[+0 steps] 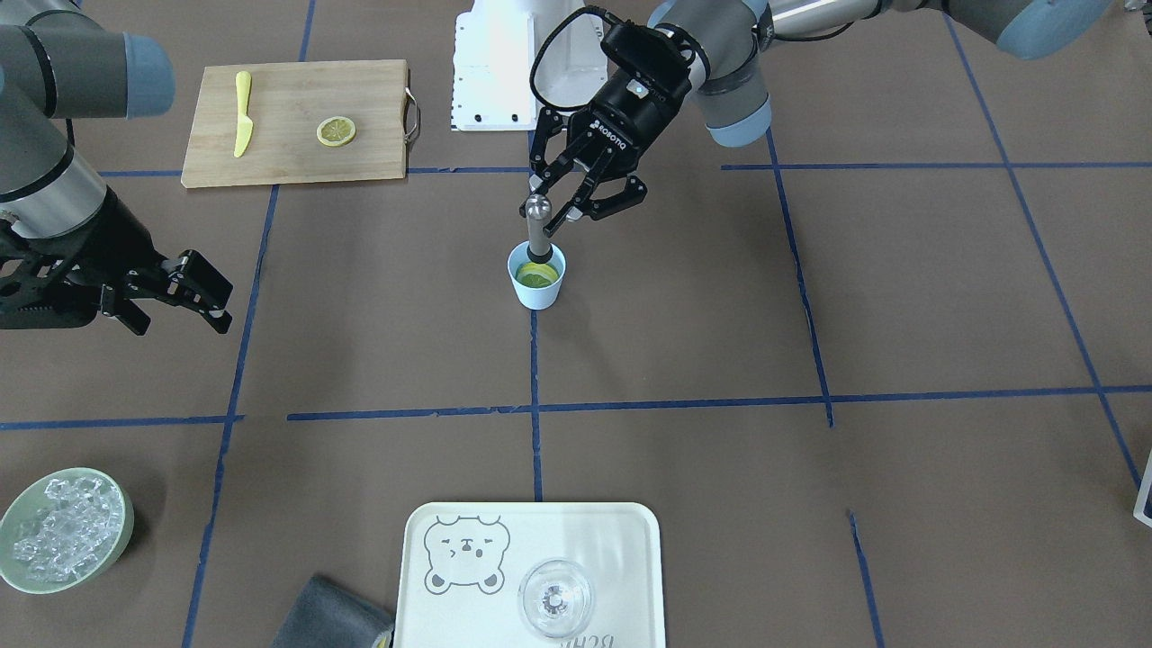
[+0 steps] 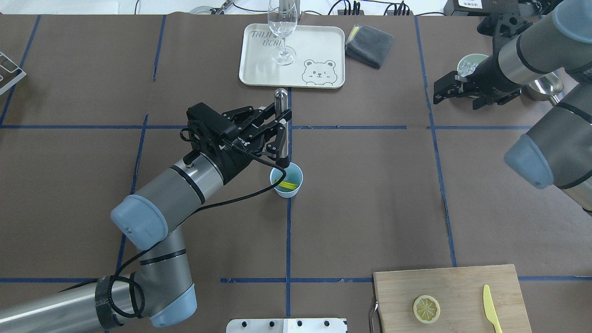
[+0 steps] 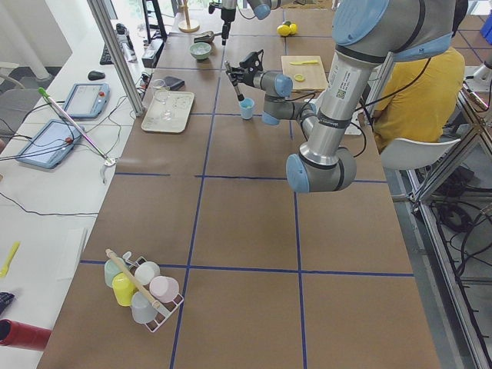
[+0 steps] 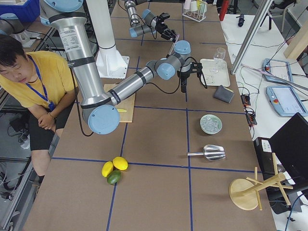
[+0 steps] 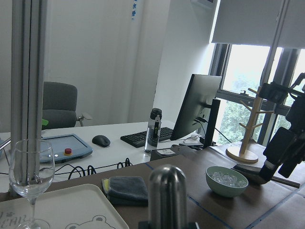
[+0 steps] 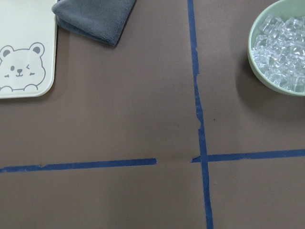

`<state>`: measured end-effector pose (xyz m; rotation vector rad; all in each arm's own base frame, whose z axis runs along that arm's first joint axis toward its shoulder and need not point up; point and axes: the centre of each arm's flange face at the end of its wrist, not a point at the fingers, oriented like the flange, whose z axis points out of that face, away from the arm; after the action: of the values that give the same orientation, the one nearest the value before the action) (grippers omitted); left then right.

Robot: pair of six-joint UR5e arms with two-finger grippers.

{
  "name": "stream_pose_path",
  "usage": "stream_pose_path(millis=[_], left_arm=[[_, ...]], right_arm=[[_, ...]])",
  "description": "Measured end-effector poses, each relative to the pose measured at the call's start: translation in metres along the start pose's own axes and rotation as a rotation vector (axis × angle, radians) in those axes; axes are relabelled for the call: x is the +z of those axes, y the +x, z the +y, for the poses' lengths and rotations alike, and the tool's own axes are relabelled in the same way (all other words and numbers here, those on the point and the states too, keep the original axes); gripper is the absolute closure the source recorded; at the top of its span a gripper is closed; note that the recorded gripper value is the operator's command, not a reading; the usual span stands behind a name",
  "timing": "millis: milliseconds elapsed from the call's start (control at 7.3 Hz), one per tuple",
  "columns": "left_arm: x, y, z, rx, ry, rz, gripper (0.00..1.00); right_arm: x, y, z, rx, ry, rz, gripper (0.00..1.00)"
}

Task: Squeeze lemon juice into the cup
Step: 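Press the silver rod down into the cup onto the lemon slice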

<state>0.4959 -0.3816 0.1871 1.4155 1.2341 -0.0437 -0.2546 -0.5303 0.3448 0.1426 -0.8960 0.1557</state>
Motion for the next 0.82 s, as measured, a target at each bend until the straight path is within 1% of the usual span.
stream_pose_path(millis=[411, 822], left_arm=[[0.0, 0.01, 0.026, 0.01, -0.032, 0.002, 1.0], [0.004, 0.015, 0.044, 0.019, -0.06, 0.0, 1.0]], right_arm=[[0.0, 0.0, 0.001, 0.0, -0.006, -0.003, 0.0], [0.0, 0.0, 0.001, 0.002, -0.009, -0.005, 0.0]])
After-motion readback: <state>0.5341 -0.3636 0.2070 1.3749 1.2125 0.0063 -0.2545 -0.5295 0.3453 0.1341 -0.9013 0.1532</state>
